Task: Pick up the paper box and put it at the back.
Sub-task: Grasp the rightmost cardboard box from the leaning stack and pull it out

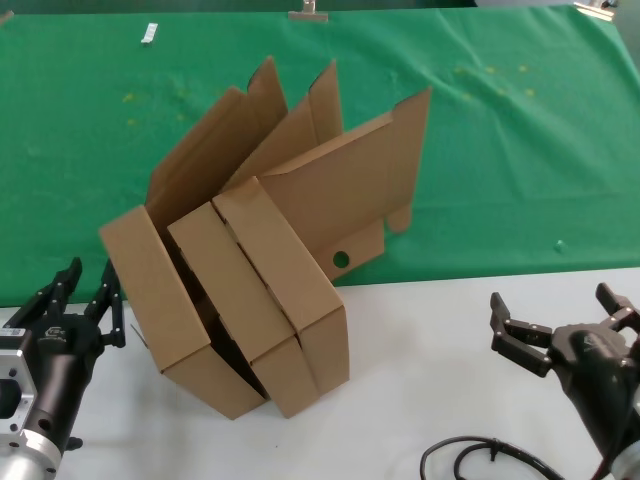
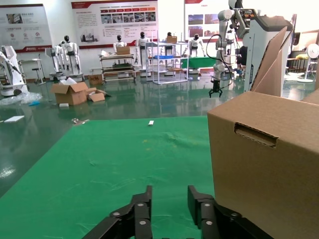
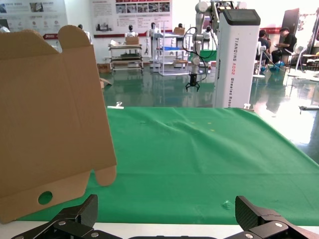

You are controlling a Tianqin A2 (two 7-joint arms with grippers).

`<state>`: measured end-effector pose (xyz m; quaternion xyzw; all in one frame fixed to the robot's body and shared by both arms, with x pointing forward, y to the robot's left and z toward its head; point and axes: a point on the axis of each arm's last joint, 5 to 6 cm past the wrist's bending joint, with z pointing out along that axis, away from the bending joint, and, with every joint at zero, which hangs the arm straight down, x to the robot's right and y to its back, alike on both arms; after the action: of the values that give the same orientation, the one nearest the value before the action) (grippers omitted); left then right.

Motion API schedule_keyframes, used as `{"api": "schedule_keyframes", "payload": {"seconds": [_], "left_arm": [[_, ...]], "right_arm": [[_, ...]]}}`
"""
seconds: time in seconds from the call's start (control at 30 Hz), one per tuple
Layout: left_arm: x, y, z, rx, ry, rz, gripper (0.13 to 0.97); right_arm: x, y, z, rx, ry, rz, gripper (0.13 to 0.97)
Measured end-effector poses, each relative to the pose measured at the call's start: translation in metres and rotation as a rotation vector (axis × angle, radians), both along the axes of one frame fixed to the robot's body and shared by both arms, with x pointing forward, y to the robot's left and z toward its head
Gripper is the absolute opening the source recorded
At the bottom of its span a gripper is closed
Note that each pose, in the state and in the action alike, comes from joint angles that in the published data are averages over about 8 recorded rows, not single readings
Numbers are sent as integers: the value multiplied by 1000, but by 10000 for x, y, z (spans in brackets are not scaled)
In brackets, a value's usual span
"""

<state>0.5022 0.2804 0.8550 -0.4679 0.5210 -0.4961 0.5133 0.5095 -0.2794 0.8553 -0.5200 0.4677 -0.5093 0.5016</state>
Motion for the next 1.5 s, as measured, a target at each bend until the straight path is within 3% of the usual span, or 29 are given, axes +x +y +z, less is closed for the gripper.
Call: {"api": "schedule_keyframes", "payload": {"seconds": [0.37, 0.67, 0.87, 1.1, 1.33, 1.5], "left_arm": [[0, 0, 0, 0, 0, 0, 222], [0, 0, 0, 0, 0, 0, 154], [0, 0, 0, 0, 0, 0, 155], [0, 0, 0, 0, 0, 0, 182], [0, 0, 0, 0, 0, 0, 226], [0, 0, 0, 0, 0, 0, 276]], "right_arm": [[0, 0, 0, 0, 0, 0, 966], [0, 0, 0, 0, 0, 0, 966], [-20, -64, 36, 3, -29, 24, 966], [-128, -456, 175, -50, -76, 132, 966], [-204, -1102, 472, -215, -36, 239, 966], [-113, -1398, 705, -363, 16, 399, 966]]}}
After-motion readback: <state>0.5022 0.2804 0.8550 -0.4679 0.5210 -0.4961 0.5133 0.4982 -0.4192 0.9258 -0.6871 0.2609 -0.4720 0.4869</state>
